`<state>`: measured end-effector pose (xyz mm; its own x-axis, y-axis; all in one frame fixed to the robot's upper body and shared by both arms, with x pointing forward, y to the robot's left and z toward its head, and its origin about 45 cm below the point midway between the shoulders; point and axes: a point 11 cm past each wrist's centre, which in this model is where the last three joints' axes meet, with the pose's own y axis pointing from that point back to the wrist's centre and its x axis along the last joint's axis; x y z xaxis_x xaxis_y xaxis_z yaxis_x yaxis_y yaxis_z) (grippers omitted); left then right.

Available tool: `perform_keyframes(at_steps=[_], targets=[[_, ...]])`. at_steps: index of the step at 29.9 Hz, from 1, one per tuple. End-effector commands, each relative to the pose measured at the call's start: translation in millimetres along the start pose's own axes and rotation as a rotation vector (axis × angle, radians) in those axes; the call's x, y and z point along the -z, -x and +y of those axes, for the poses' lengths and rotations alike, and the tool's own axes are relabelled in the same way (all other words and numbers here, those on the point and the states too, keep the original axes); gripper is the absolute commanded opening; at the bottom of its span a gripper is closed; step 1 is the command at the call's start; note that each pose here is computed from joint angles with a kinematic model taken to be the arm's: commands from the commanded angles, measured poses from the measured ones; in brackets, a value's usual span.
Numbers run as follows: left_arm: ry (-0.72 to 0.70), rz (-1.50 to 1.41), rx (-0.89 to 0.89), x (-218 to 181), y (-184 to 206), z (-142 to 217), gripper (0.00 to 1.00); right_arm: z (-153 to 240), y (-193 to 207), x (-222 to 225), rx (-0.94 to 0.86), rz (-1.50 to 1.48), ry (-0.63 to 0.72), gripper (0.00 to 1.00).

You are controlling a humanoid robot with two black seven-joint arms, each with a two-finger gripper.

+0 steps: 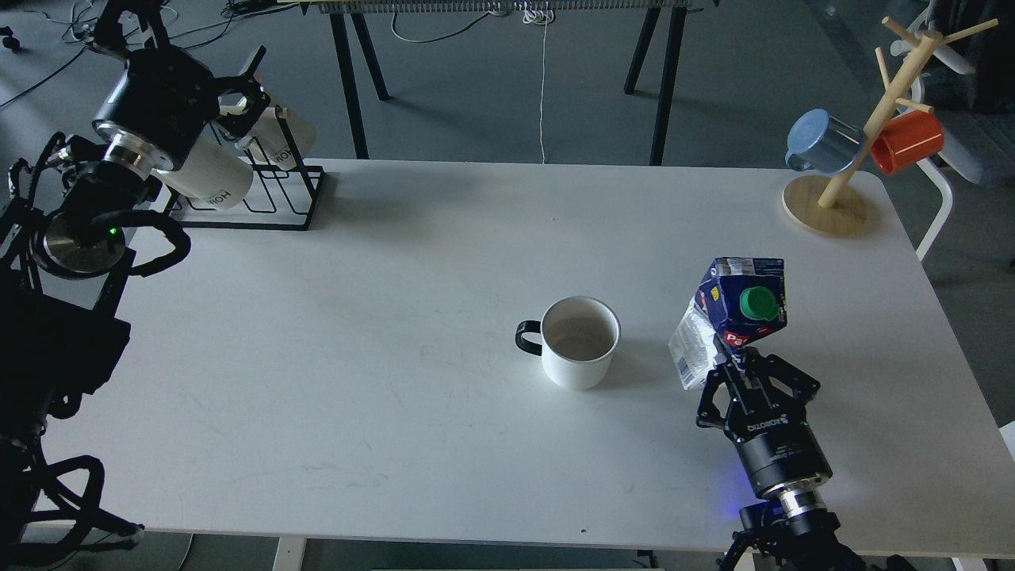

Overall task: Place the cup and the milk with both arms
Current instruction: 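Slide the milk carton with the right gripper next to the white mug, then open the right gripper and withdraw it away from the carton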

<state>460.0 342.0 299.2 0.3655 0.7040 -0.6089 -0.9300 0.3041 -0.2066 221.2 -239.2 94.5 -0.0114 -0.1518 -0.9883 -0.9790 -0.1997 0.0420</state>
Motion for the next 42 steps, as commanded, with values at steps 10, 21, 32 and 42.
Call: perform_keyframes(at_steps=[10,21,32,42], targets=[[-0.01,-0.003,-0.01,4,-3,2,1.0,-13,6,-67,0.029,-0.071,0.107,0.14],[-0.017,-0.002,-0.02,7,-8,7,1.0,-17,0,-70,0.013,-0.064,0.11,0.35],[-0.016,-0.002,-0.016,7,-6,7,1.0,-11,3,-75,0.019,-0.073,0.126,0.94],[-0.015,-0.002,-0.016,6,-6,7,1.0,27,3,-61,-0.01,-0.054,0.13,0.97]])
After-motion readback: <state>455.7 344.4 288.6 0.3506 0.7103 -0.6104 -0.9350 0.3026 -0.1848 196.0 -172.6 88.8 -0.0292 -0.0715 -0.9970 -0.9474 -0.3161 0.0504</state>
